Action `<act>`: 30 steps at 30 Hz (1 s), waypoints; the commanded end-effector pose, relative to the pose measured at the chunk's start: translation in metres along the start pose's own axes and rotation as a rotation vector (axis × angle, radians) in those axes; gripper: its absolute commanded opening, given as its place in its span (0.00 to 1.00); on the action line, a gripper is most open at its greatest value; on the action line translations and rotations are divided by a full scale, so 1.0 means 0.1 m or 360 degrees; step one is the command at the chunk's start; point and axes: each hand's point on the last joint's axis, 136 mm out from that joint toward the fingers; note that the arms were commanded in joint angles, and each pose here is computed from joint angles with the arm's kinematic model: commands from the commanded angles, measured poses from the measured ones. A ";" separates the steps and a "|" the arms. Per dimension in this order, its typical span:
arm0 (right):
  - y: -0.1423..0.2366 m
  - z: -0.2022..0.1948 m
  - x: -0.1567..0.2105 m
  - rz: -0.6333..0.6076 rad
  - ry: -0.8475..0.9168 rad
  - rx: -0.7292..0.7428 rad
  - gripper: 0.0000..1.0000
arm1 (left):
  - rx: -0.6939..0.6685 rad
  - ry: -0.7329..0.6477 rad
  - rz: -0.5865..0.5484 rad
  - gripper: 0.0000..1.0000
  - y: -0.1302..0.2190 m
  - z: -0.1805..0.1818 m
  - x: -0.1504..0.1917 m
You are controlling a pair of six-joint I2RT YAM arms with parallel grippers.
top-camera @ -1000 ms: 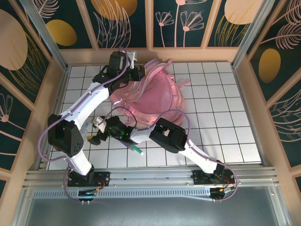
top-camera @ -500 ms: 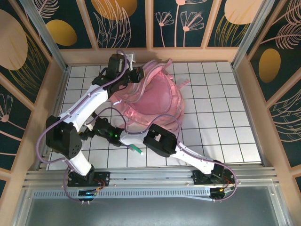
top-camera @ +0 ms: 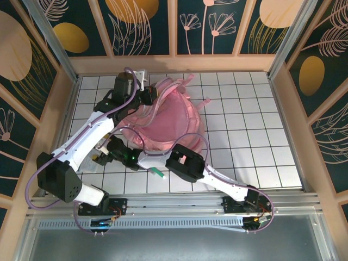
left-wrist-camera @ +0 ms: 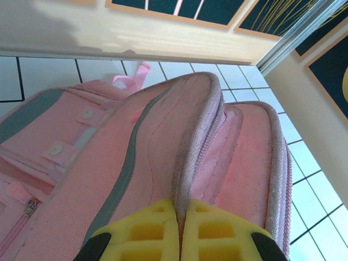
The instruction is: Pack the student bag
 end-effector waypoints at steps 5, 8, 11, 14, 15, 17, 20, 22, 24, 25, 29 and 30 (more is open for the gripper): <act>0.48 0.13 0.51 0.0413 -0.0185 -0.0111 0.99 | 0.0139 -0.0170 -0.0241 0.00 0.20 -0.29 -0.45; 0.65 0.04 0.39 0.0355 -0.0241 -0.0098 0.99 | 0.0112 -0.0241 -0.0223 0.00 0.14 -0.24 -0.41; 0.73 -0.13 0.51 0.0404 -0.0241 -0.0036 0.99 | 0.0062 -0.0272 -0.0221 0.00 0.04 -0.16 -0.40; 0.84 -0.34 0.70 0.0483 -0.0280 0.0025 0.99 | 0.0067 -0.0274 -0.0183 0.00 -0.08 -0.15 -0.38; 0.90 -0.38 0.71 0.0477 -0.0293 0.0022 0.99 | 0.0068 -0.0275 -0.0176 0.00 -0.11 -0.15 -0.38; 1.03 -0.42 0.68 0.0450 -0.0324 -0.0009 0.99 | 0.0059 -0.0283 -0.0171 0.00 -0.14 -0.14 -0.38; 1.17 -0.38 0.58 0.0421 -0.0330 -0.0071 0.99 | -0.0006 -0.0322 -0.0188 0.00 -0.15 -0.07 -0.41; 1.24 -0.35 0.46 0.0403 -0.0330 -0.0122 0.99 | -0.0048 -0.0359 -0.0186 0.00 -0.15 -0.03 -0.41; 1.30 -0.37 0.33 0.0390 -0.0322 -0.0127 0.99 | -0.0095 -0.0390 -0.0180 0.00 -0.15 0.01 -0.42; 1.33 -0.38 0.25 0.0371 -0.0318 -0.0129 0.99 | -0.0116 -0.0407 -0.0174 0.00 -0.16 0.04 -0.42; 1.33 -0.36 -0.04 0.0288 -0.0326 -0.0173 0.99 | -0.0158 -0.0439 -0.0183 0.00 -0.15 0.08 -0.48; 1.30 -0.29 -0.11 0.0257 -0.0298 -0.0220 0.99 | -0.0159 -0.0443 -0.0185 0.00 -0.16 0.08 -0.49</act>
Point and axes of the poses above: each hand's point on the last joint's axis, 136 mm out from that joint toward the fingers, its own y axis back along the fingers, its own z axis along the line the jaws close on, x = y × z, and after that the axes turned 7 degrees about y, right-handed
